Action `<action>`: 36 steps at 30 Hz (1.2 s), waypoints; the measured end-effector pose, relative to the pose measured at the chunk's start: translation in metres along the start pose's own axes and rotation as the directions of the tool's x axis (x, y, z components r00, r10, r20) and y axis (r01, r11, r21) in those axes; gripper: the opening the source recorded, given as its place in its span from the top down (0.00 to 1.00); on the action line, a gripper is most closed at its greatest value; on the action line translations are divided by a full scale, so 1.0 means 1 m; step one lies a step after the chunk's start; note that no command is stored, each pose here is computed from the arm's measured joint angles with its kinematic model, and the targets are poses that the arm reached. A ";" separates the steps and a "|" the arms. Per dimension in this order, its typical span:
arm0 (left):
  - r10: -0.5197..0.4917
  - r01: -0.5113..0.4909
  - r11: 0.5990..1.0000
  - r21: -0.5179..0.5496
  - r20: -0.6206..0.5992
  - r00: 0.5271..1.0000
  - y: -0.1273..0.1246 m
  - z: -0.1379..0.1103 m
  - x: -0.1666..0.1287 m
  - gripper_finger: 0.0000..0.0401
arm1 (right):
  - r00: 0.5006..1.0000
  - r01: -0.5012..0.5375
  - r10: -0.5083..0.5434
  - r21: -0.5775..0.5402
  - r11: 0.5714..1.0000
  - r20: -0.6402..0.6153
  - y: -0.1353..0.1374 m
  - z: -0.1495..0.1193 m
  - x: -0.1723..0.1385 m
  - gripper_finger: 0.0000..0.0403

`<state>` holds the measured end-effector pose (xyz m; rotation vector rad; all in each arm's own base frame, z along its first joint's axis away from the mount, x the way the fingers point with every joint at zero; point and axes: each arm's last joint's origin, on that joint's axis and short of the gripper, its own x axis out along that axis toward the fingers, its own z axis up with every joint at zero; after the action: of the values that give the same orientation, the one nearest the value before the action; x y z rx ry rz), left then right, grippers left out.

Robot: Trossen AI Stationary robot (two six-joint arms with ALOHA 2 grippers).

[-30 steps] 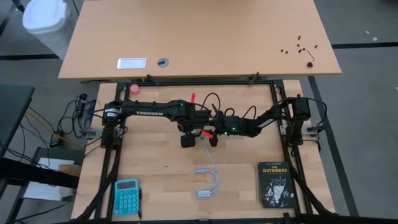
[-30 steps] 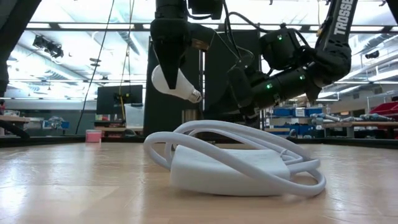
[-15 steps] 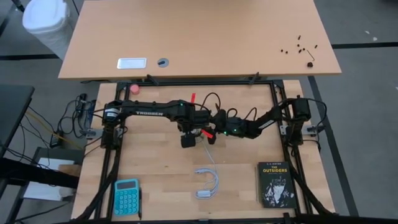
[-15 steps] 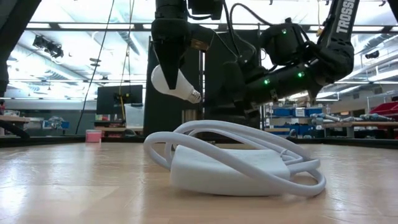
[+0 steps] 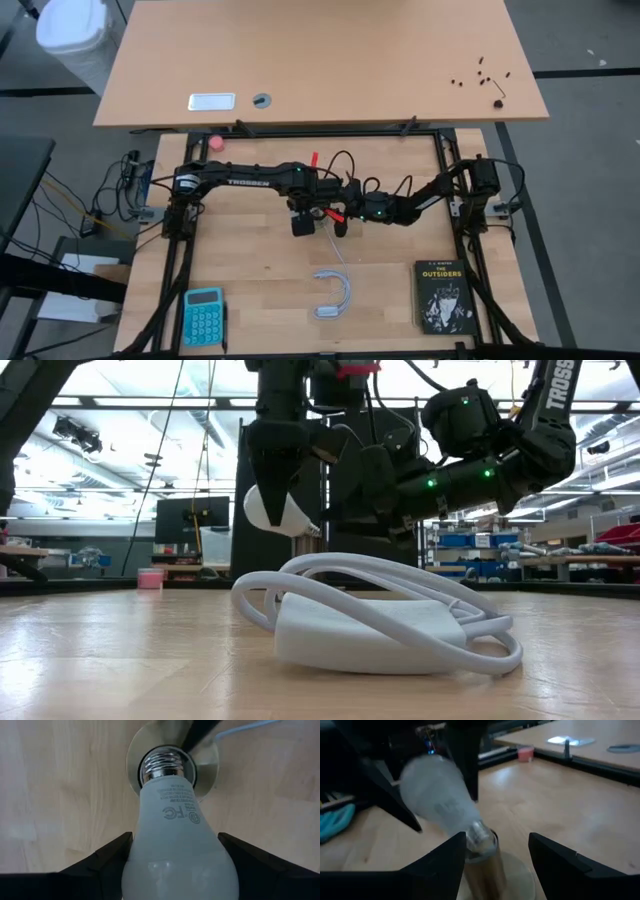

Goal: Screw lightbulb
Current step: Insert the white lightbulb into the silver lamp

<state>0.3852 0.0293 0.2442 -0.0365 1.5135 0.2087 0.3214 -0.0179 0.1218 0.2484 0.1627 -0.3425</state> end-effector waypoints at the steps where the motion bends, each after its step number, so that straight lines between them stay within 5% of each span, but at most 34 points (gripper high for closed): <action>1: 0.000 0.000 1.000 0.000 0.002 1.000 0.000 0.000 0.000 0.30 | 1.000 -0.004 0.004 -0.003 1.000 -0.014 0.000 0.000 0.001 0.44; 28: -0.003 0.003 1.000 -0.003 0.013 1.000 0.002 0.001 -0.001 0.30 | 0.987 -0.079 0.073 -0.032 0.996 -0.145 0.001 0.001 0.013 0.44; 36: 0.036 -0.036 0.999 0.003 0.008 0.999 0.006 0.001 -0.024 0.30 | 0.989 -0.112 0.110 -0.020 0.993 -0.103 0.004 0.006 0.013 0.44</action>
<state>0.3845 0.0324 0.2691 -0.0061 1.5070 0.2353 0.3360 -0.0198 0.1255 0.2488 0.2528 -0.2169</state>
